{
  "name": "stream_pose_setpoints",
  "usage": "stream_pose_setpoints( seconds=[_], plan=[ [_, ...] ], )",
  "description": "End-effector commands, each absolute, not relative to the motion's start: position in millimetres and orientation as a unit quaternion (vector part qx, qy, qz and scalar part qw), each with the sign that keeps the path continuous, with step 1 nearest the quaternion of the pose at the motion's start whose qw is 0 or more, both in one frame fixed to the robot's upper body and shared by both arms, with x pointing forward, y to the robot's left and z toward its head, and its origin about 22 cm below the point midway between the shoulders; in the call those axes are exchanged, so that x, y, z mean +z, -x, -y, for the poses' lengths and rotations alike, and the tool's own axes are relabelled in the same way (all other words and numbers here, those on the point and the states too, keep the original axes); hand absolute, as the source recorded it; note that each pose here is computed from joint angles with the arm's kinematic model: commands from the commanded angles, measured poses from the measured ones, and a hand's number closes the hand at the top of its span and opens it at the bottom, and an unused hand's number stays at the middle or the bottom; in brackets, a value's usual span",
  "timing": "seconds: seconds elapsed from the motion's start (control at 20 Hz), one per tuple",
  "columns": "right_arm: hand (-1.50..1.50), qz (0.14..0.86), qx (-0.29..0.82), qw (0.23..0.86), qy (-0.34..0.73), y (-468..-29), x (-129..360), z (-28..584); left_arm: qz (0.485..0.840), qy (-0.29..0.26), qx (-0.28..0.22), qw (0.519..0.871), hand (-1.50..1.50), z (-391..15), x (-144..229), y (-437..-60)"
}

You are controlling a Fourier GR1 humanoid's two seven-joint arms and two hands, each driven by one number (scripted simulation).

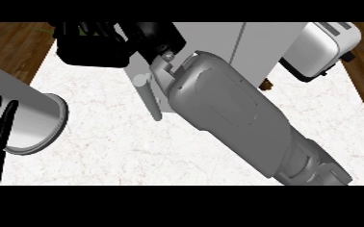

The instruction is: Pick up the wine, place it into the cabinet and close the cabinet

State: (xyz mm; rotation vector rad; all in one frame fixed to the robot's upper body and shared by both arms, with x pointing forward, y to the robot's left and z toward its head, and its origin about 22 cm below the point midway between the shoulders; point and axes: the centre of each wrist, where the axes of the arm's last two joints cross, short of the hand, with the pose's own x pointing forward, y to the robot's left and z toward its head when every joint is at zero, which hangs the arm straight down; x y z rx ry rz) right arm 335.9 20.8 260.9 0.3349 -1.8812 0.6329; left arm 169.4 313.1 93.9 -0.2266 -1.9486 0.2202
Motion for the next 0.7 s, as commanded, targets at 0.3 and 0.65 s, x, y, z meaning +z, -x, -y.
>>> stream_pose_setpoints(
  seconds=[0.3,0.65],
  plan=[
    [1.50,0.792,0.236,0.559,-0.074,-391,246,21,0.824,0.092,0.085,0.553,-1.50,-316,94,-181],
    [1.50,0.796,0.247,0.551,-0.052,-402,233,35,0.824,0.107,0.088,0.550,-1.50,-307,105,-178]
  ],
)
